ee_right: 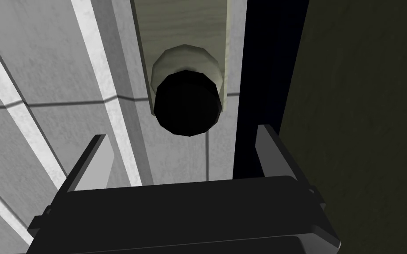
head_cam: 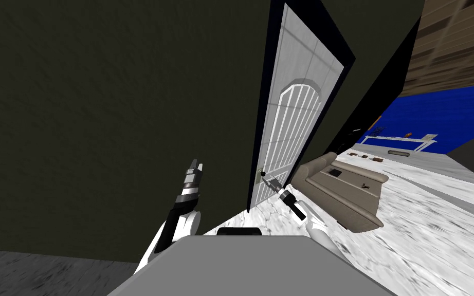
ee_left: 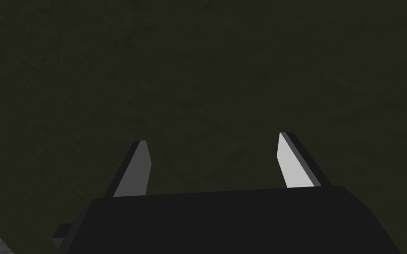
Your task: Pull the door open
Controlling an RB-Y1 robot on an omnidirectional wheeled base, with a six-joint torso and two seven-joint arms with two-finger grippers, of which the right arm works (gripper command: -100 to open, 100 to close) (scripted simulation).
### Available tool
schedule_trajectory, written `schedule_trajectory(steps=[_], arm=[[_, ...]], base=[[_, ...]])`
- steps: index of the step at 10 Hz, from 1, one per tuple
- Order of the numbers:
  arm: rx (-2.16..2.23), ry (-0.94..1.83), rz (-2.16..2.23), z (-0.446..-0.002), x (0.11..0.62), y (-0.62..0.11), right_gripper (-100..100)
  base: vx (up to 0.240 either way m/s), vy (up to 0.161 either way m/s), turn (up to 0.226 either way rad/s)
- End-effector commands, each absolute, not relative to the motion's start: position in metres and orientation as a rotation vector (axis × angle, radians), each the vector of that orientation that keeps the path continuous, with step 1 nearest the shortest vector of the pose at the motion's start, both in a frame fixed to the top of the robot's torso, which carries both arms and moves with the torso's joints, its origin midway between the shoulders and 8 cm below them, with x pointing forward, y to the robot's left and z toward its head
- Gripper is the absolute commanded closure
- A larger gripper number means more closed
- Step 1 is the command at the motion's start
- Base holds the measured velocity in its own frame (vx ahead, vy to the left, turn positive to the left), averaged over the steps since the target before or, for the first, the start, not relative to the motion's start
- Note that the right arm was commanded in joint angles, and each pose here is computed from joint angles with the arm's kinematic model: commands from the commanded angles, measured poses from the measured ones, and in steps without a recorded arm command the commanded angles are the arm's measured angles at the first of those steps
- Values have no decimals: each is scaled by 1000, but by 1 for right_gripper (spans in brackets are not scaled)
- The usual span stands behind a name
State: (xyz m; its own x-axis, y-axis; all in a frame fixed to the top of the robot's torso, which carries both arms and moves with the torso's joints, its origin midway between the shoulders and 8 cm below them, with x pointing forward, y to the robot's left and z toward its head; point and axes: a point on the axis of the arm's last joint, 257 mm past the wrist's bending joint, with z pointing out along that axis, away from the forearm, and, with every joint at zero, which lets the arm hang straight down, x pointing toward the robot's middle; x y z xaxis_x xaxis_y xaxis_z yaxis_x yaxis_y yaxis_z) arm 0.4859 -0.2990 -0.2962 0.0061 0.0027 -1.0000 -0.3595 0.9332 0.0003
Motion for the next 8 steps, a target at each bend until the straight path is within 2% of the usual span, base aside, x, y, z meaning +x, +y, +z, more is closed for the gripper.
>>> schedule_trajectory(steps=[1,3,4,5,8], arm=[[-281,1544,282,-296,489,-299,-100],[-276,1543,278,-296,491,-298,-100],[-277,1543,280,-296,490,-298,-100],[-277,1543,280,-296,490,-298,100],[-277,1543,280,-296,490,-298,100]], base=[[152,58,78],[116,11,31],[-11,-18,17],[-52,-26,3],[-9,-3,-1]])
